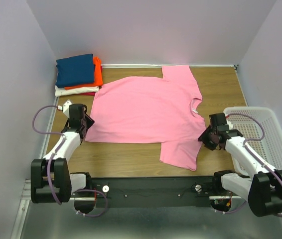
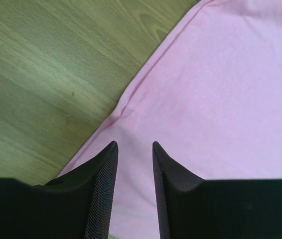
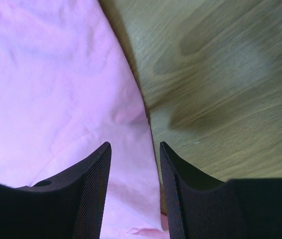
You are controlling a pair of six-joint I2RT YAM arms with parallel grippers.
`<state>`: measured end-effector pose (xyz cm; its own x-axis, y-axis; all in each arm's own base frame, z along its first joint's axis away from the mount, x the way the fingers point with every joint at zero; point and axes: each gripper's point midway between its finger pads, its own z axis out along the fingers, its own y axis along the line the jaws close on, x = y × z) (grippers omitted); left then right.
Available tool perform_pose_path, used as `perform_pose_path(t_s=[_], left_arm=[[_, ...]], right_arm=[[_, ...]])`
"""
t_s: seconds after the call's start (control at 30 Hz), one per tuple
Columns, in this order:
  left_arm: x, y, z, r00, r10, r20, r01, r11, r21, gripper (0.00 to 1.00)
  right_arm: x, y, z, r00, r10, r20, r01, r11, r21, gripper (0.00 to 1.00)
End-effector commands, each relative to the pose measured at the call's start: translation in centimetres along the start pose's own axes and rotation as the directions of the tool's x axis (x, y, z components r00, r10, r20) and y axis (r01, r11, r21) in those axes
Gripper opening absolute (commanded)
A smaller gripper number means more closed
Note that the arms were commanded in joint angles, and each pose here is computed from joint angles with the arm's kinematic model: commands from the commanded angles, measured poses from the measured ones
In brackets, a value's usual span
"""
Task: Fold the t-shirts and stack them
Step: Flatten the tshirt out
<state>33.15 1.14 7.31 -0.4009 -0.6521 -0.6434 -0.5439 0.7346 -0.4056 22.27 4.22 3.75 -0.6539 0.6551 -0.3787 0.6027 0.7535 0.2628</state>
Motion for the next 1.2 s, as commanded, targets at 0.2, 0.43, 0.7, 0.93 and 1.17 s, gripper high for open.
perform_pose_path(t_s=[0.2, 0.43, 0.7, 0.93, 1.17], left_arm=[[0.4, 1.1, -2.8, 0.997, -0.067, 0.029, 0.067, 0.998, 0.010, 0.46], [3.2, 2.6, -2.2, 0.995, -0.089, -0.040, 0.088, 0.996, -0.027, 0.56], [3.8, 4.1, -1.6, 0.995, -0.074, -0.073, 0.064, 0.990, -0.127, 0.57], [3.7, 6.1, -1.9, 0.995, -0.074, -0.065, 0.056, 0.968, -0.246, 0.57], [3.9, 6.6, -2.8, 0.992, -0.099, -0.074, 0.073, 0.954, -0.292, 0.61]], right_arm=[[5.7, -1.4, -0.3, 0.982, 0.039, -0.183, -0.049, 0.997, -0.052, 0.51], [6.0, -1.9, 0.1, 0.981, 0.047, -0.190, -0.054, 0.998, -0.031, 0.52], [4.6, -1.2, 0.5, 0.989, 0.024, -0.144, -0.029, 0.999, -0.035, 0.52], [4.2, -0.9, 1.9, 0.990, -0.021, -0.143, 0.016, 0.999, -0.034, 0.52], [5.0, -0.7, 3.4, 0.982, -0.041, -0.183, 0.035, 0.999, -0.040, 0.52]])
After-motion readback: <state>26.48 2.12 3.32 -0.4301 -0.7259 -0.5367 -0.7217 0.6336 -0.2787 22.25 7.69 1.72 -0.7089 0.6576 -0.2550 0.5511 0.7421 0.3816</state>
